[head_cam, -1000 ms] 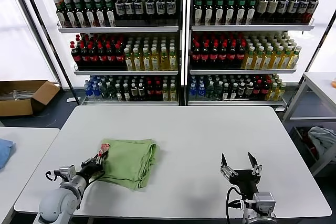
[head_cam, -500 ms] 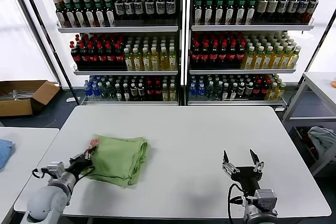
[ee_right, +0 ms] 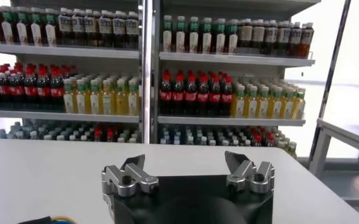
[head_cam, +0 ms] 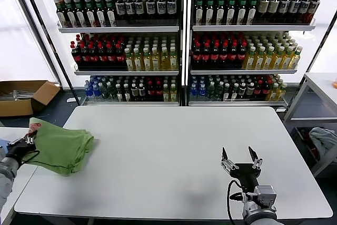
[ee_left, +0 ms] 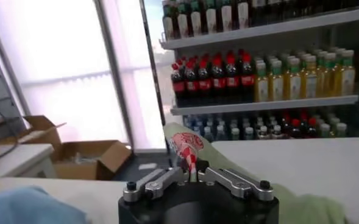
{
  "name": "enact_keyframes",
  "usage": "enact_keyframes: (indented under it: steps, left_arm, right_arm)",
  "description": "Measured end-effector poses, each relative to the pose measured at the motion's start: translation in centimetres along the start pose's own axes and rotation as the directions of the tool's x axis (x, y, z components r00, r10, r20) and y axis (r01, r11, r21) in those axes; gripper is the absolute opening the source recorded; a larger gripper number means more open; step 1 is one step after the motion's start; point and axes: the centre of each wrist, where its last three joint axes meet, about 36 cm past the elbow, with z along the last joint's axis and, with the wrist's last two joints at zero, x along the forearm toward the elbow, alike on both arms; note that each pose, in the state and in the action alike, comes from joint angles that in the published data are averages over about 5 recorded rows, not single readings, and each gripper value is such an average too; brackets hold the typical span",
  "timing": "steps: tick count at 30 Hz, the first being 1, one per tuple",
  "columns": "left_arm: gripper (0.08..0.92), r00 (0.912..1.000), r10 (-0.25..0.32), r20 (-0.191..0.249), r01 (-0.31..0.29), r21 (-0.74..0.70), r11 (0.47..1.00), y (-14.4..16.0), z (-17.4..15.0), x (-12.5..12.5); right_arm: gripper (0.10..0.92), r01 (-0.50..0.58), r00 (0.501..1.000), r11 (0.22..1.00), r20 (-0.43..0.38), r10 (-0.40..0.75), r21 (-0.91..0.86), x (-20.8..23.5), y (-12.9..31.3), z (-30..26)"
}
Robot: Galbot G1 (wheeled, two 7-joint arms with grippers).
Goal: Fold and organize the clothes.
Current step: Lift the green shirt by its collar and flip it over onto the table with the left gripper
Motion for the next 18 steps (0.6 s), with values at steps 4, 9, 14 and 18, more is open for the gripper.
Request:
enact_keyframes:
  steps: [4, 9, 14, 18]
  left_arm:
    - [0.12, 0.9998, 0.015, 0.009, -0.015, -0.027, 1.0, -0.9, -0.8, 0.5]
    - [0.12, 0.9966, 0.08, 0.023, -0.079, -0.038, 0.996, -4.6, -1.4, 1.4]
    - [0.119, 0.9824, 0.184, 0.03, -0.182, -0.05, 0.982, -10.9, -1.9, 3.0]
    - [0.119, 0.9598, 0.28, 0.017, -0.279, -0.064, 0.958, -17.2, -1.3, 4.6]
  right_arm:
    - [0.823, -0.007, 1.0, 1.0, -0.003, 0.007, -0.001, 0.1, -0.1, 0.2]
    - [0.823, -0.027, 1.0, 1.0, -0.014, 0.027, 0.004, 0.2, -0.4, 0.5]
    - [0.823, -0.049, 0.998, 0.999, -0.024, 0.05, 0.01, 0.3, -0.6, 0.8]
    - [0.823, -0.061, 0.998, 0.998, -0.034, 0.061, 0.009, 0.5, -0.4, 1.1]
